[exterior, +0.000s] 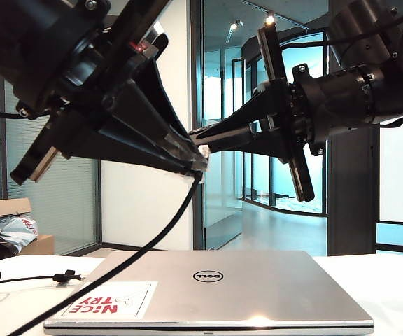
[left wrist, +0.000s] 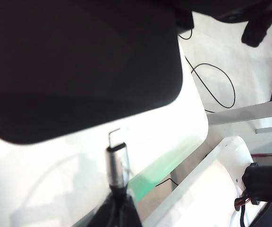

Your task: Pick up the charging cable and the phone, plug the charging cable into the charging port on the phone, and finally place them back on the table.

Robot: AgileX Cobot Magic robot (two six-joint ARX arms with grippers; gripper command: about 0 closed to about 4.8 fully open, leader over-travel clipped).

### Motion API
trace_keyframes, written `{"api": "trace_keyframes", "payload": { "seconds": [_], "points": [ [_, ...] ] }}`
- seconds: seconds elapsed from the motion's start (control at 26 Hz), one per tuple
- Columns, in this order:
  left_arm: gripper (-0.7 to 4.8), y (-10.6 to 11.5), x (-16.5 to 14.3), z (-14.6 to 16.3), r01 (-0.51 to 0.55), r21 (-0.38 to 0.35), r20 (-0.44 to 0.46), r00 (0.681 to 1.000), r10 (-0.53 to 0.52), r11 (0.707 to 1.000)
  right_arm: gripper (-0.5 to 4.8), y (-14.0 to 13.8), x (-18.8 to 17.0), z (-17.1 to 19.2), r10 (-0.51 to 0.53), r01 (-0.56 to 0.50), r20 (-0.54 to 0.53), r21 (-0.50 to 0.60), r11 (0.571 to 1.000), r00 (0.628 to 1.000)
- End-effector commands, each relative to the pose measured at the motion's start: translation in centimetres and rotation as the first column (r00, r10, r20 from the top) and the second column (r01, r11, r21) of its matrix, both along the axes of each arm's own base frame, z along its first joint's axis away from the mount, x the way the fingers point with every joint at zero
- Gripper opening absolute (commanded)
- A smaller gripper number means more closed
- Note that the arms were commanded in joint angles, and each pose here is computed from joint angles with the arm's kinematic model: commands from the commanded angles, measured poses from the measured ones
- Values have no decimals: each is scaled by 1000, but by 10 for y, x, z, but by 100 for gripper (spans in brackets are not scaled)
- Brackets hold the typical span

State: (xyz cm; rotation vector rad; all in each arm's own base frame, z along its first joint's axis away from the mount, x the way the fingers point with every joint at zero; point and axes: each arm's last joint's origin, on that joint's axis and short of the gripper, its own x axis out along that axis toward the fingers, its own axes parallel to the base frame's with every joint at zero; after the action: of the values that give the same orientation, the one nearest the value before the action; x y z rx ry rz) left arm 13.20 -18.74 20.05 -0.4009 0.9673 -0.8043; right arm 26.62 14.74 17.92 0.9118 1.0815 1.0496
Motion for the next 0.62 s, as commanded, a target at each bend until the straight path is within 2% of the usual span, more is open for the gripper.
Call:
{"api": "trace_keyframes", "payload": {
  "seconds": [0.04, 0.62],
  "points": [
    [-6, 0, 0, 1, 1, -7, 5, 1000, -1, 1000, -6, 2, 1, 7, 29, -30, 44, 31, 999, 999],
    [-6, 0, 0, 1, 1, -7, 5, 1000, -1, 1000, -6, 3, 1, 11, 48, -55, 122, 51, 997, 991]
  ]
}}
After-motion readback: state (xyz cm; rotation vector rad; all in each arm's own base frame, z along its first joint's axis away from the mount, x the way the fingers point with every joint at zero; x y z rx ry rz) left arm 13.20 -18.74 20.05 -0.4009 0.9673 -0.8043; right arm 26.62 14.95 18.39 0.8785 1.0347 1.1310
